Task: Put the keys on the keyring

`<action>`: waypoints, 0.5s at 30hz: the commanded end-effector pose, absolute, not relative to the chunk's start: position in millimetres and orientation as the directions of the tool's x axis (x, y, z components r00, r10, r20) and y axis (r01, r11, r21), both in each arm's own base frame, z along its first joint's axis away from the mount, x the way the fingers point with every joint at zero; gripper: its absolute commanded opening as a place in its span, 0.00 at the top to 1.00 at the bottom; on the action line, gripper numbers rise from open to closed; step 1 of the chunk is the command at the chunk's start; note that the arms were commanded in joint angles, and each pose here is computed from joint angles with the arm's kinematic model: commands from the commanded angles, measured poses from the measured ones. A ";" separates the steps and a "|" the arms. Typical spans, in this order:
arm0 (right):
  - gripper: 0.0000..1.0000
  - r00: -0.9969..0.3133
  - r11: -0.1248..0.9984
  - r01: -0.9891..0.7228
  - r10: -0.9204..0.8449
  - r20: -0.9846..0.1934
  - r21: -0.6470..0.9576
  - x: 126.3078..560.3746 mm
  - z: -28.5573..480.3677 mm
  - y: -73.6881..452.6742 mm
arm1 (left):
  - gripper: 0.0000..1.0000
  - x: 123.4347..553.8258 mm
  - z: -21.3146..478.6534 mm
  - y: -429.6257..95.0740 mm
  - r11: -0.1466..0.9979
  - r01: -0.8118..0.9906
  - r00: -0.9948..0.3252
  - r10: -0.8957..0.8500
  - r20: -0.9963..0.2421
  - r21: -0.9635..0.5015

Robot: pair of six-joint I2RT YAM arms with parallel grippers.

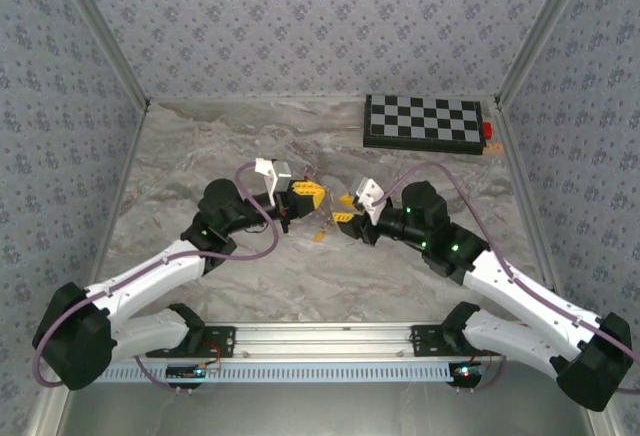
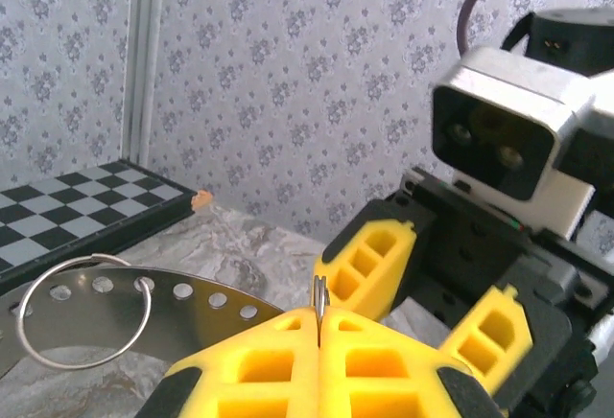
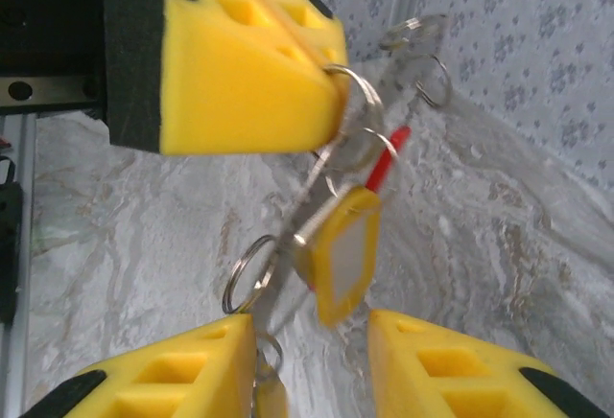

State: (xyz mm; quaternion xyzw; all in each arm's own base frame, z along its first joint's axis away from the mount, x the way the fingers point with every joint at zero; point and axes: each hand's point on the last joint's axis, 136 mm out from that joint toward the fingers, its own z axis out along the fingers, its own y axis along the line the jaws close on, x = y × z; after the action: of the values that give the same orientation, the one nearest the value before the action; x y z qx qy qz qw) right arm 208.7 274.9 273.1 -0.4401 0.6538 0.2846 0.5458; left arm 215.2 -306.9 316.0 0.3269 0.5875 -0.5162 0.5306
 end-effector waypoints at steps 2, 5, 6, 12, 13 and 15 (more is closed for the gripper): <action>0.65 0.119 0.539 -0.813 -0.216 -0.969 -0.220 219.0 303.8 276.0 | 1.00 212.7 353.3 -303.5 0.253 0.943 -0.146 -0.269 -0.952 -0.216; 0.65 0.154 0.559 -0.789 -0.219 -0.964 -0.253 219.7 309.2 277.3 | 1.00 210.6 354.3 -306.4 0.242 0.946 -0.150 -0.267 -0.952 -0.217; 0.65 0.163 0.562 -0.785 -0.217 -0.962 -0.260 219.3 310.9 278.1 | 1.00 210.0 354.4 -307.3 0.240 0.947 -0.150 -0.266 -0.952 -0.216; 0.76 0.201 0.568 -0.767 -0.228 -0.953 -0.298 216.9 315.2 281.3 | 1.00 208.9 355.3 -309.2 0.235 0.948 -0.152 -0.265 -0.952 -0.217; 0.79 0.203 0.569 -0.766 -0.230 -0.952 -0.300 216.6 314.9 281.1 | 1.00 208.6 355.3 -309.0 0.236 0.947 -0.152 -0.264 -0.952 -0.216; 0.80 0.205 0.570 -0.764 -0.229 -0.952 -0.302 216.0 314.9 280.9 | 1.00 209.2 355.7 -308.0 0.241 0.946 -0.150 -0.266 -0.952 -0.217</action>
State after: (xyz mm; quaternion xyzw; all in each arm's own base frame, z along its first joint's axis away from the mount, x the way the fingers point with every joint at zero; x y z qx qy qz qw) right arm 213.9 283.3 304.4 -0.4263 0.6100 0.2168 0.6317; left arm 213.2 -310.0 325.6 0.3170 0.5764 -0.5193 0.5455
